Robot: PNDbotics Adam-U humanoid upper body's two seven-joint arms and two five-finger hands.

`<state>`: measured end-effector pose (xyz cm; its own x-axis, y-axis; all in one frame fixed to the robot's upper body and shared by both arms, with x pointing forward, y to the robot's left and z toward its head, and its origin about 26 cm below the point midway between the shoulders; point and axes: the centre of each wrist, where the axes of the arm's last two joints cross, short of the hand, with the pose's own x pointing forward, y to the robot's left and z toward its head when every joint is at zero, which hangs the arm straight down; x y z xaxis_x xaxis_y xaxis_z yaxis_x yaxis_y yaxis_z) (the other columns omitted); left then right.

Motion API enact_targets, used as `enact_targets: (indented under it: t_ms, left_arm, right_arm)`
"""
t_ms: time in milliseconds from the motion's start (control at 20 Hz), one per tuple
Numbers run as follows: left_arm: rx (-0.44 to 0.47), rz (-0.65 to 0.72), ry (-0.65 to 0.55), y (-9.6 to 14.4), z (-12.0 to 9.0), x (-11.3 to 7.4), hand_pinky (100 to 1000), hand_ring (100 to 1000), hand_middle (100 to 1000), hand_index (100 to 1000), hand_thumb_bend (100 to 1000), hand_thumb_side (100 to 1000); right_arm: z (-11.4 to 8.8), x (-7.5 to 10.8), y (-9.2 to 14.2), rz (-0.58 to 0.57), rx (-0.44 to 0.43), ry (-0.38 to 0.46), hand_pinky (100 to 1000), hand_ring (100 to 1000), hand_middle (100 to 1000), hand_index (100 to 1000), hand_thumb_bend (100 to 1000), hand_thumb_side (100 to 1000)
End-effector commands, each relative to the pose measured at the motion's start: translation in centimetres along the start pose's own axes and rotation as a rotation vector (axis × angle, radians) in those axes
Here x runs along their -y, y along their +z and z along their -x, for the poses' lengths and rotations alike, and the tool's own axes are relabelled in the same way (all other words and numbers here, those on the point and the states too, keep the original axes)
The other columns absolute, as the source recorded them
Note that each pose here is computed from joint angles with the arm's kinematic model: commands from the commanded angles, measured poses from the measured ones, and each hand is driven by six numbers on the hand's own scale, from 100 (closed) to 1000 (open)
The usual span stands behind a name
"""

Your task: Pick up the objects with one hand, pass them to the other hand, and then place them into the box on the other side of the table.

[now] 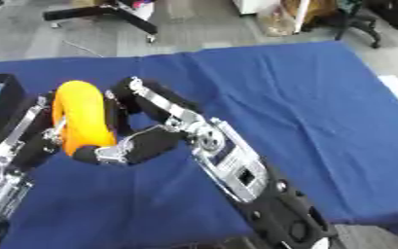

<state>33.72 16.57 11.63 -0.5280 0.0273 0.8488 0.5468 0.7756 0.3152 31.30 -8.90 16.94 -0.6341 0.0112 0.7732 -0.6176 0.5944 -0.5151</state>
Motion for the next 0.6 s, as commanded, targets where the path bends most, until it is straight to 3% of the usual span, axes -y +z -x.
enact_targets:
  t_ms: [50, 350, 600]
  left_arm:
    - [0.007, -0.039, -0.015, 0.0, -0.3, -0.8, 578, 613, 450, 420, 100, 499]
    - [-0.036, -0.121, -0.056, 1.1, 0.4, -2.2, 577, 614, 450, 420, 100, 497]
    - [-0.073, -0.253, -0.123, 2.9, 0.6, -4.6, 576, 614, 453, 424, 100, 499]
  right_arm:
    - [-1.0, 0.6, -0.1, -0.008, 0.044, 0.047, 445, 348, 483, 677, 647, 351]
    - [-2.1, 1.7, 0.4, 0.062, 0.088, 0.147, 486, 409, 581, 763, 682, 391]
    - [-3.1, 3.3, 1.2, 0.26, 0.12, 0.276, 512, 443, 611, 782, 679, 448]
